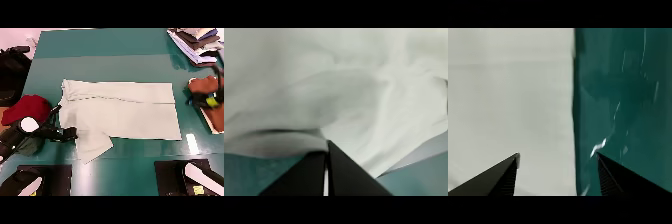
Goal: Fold the shirts.
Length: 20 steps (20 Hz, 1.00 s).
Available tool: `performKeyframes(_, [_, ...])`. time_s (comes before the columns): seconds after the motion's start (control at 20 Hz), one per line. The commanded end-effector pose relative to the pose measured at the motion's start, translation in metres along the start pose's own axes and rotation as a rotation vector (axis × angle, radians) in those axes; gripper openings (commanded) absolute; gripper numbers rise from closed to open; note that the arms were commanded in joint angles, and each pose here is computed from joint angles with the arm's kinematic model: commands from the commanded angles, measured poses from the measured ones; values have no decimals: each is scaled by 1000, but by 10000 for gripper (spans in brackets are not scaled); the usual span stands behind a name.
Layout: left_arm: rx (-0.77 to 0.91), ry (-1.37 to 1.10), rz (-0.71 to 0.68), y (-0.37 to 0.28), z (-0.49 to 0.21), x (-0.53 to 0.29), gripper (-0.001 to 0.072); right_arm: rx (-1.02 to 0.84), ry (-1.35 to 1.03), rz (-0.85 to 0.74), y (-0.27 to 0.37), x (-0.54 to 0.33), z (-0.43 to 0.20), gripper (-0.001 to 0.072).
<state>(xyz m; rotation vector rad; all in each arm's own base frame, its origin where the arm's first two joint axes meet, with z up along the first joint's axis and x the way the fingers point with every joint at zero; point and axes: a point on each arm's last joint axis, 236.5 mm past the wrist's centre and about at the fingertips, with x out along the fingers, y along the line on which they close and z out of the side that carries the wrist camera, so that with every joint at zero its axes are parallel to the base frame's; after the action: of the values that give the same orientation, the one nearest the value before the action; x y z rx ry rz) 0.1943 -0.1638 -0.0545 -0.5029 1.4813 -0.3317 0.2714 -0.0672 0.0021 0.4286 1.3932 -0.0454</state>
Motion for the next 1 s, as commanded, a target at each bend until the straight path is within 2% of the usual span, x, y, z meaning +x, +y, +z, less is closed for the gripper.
performKeyframes(0.0, [44, -9, -15, -11, 5, -8, 23, 212, 204, 6, -42, 36, -95, 601])
performKeyframes(0.1, [53, -9, -13, -11, 5, -8, 23, 273, 265, 52, -38, 57, -128, 589])
performKeyframes(0.15, [53, -9, -13, -11, 5, -8, 23, 280, 258, 99, -27, 65, -131, 527])
performKeyframes(0.2, [53, -8, -13, -10, 5, -8, 23, 277, 244, 137, -18, 71, -131, 502])
performKeyframes(0.3, [53, -9, -13, -11, 5, -8, 23, 260, 224, 163, -5, 80, -129, 500])
performKeyframes(0.4, [54, -14, -12, -10, 6, -8, 24, 218, 238, 168, 5, 88, -129, 436])
performKeyframes(0.45, [56, -12, -12, -10, 6, -8, 23, 202, 239, 178, 11, 91, -126, 427])
performKeyframes(0.55, [86, 0, -5, -9, 3, -8, 23, 154, 220, 167, 16, 94, -122, 106])
performKeyframes(0.6, [96, 13, 12, -6, 1, -10, 22, 123, 197, 158, 19, 92, -118, 47])
performKeyframes(0.65, [110, 34, 24, -5, -3, -13, 22, 84, 175, 148, 21, 88, -115, 20])
performKeyframes(0.95, [152, 34, 67, -3, -39, -56, 21, -112, 149, -71, -5, 23, -126, 19])
